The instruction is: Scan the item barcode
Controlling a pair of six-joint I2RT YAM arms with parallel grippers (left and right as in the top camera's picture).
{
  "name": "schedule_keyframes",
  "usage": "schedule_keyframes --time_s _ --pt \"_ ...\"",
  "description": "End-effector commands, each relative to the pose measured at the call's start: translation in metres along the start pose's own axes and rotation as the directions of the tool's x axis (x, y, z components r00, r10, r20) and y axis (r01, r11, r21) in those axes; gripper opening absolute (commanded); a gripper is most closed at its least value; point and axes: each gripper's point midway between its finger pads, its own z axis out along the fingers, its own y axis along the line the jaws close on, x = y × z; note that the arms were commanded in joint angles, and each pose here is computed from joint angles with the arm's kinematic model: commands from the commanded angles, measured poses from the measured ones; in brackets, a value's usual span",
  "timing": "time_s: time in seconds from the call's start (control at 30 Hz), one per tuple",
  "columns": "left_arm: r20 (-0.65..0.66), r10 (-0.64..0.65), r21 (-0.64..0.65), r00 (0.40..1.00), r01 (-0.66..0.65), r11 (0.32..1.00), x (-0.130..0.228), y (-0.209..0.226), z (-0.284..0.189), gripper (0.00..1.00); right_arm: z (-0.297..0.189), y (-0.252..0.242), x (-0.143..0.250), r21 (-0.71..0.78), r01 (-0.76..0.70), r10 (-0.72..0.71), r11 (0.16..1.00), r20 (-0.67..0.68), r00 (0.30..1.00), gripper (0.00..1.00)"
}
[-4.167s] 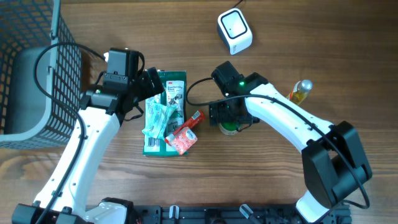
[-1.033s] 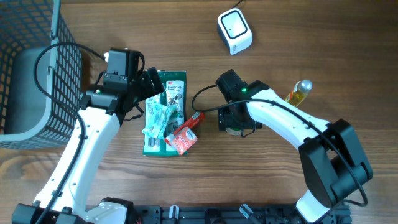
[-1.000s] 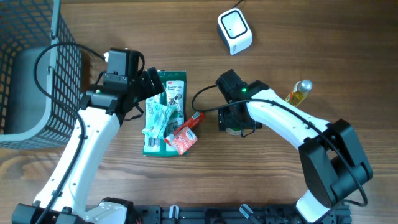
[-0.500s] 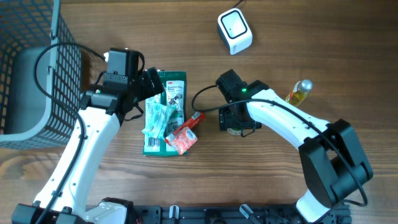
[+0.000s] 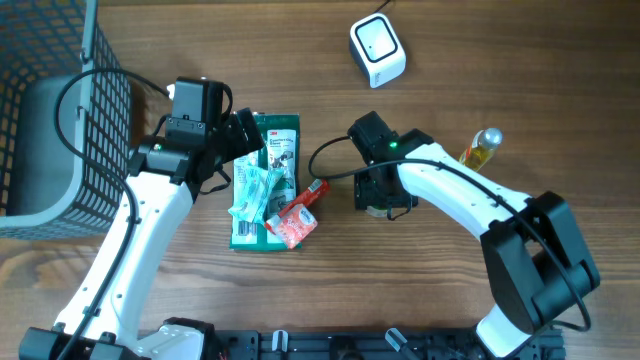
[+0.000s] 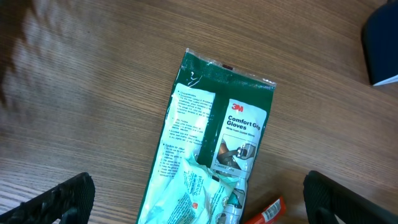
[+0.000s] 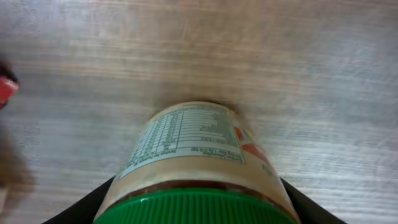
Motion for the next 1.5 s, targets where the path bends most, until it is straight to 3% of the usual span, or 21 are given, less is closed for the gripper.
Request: schedule_keyframes --time_s 0.0,0.13,0.23,0.33,0.47,0.8,1.47 --pt "0.009 0.005 -0.008 1.0 -0.005 1.0 -0.002 0.002 0.0 1.0 -0.029 0.03 0.003 -0.185 -0.021 0.01 0.983 -0.058 0.998 0.31" --pt "0.009 0.005 -0.008 1.0 -0.005 1.0 -0.002 0.002 0.0 1.0 -0.072 0.087 0.029 -0.562 -0.105 -0.046 0.821 -0.248 0.968 0.3" --pt "0.009 0.005 -0.008 1.0 -0.005 1.0 -0.002 0.002 0.0 1.0 -0.095 0.105 0.04 -0.68 -0.169 -0.092 0.714 -0.33 0.939 0.3" --pt "0.009 0.005 -0.008 1.0 -0.005 1.0 -0.002 0.002 0.0 1.0 -0.101 0.107 0.047 -0.62 -0.349 0.015 0.702 -0.477 0.879 0.34" --pt "0.009 0.005 -0.008 1.0 -0.005 1.0 -0.002 0.002 0.0 1.0 -0.107 0.108 0.055 -0.561 -0.464 0.071 0.686 -0.582 0.81 0.37" --pt "0.009 0.005 -0.008 1.0 -0.005 1.0 -0.002 0.002 0.0 1.0 -0.109 0.108 0.058 -0.559 -0.472 0.066 0.682 -0.595 0.801 0.29" --pt "0.009 0.005 -0.008 1.0 -0.005 1.0 -0.002 0.002 0.0 1.0 -0.121 0.113 0.066 -0.563 -0.515 0.035 0.647 -0.653 0.757 0.25"
